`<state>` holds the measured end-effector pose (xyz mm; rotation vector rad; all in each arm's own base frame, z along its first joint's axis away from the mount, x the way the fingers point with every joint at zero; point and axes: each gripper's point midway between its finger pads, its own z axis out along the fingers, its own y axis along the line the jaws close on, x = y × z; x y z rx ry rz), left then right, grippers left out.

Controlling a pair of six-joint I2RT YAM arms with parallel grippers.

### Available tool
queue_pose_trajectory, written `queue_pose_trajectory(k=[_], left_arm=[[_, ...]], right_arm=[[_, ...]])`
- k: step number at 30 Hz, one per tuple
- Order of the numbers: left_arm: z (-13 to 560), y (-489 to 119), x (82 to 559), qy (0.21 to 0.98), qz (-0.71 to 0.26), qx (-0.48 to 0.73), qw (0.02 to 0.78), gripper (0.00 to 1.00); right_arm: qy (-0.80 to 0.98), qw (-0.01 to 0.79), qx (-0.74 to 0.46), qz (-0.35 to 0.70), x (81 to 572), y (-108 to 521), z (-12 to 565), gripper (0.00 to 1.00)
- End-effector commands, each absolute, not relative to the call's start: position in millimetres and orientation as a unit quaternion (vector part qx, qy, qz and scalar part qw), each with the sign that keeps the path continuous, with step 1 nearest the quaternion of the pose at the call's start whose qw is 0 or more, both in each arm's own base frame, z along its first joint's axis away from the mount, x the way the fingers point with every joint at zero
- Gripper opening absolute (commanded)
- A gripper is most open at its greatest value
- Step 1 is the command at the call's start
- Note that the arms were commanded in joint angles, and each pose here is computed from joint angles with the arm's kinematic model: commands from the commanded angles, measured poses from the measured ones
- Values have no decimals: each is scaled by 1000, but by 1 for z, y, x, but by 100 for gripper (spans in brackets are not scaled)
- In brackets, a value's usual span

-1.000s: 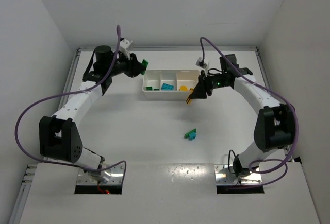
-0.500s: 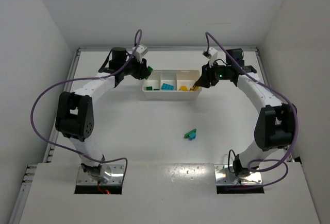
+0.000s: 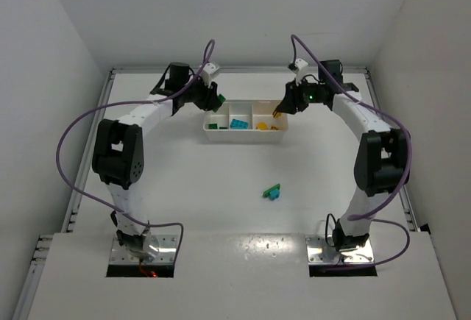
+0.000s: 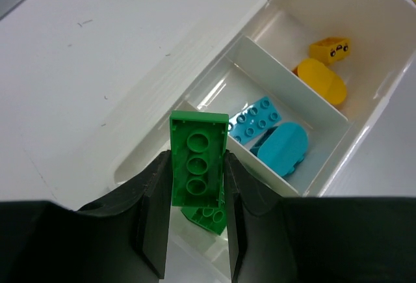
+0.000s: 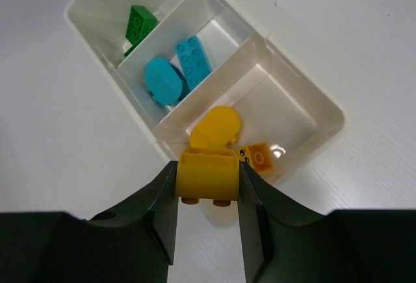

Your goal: Sort the legos into containers by color

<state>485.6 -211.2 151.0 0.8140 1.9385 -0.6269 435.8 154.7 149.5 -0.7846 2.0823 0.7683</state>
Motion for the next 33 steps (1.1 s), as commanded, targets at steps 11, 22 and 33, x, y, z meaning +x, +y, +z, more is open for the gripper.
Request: queue_pose_trajectory(k=[11, 22, 33], left_arm=[[172, -224, 472, 769, -248, 369, 460, 69], [230, -227, 450, 733, -228, 373, 521, 88], [203, -303, 332, 686, -351, 495, 401, 84]], right_arm=[[785, 419, -318, 326, 484, 176, 157, 0], [783, 402, -358, 312, 480, 181, 139, 62], [779, 452, -362, 241, 406, 130, 185, 78]])
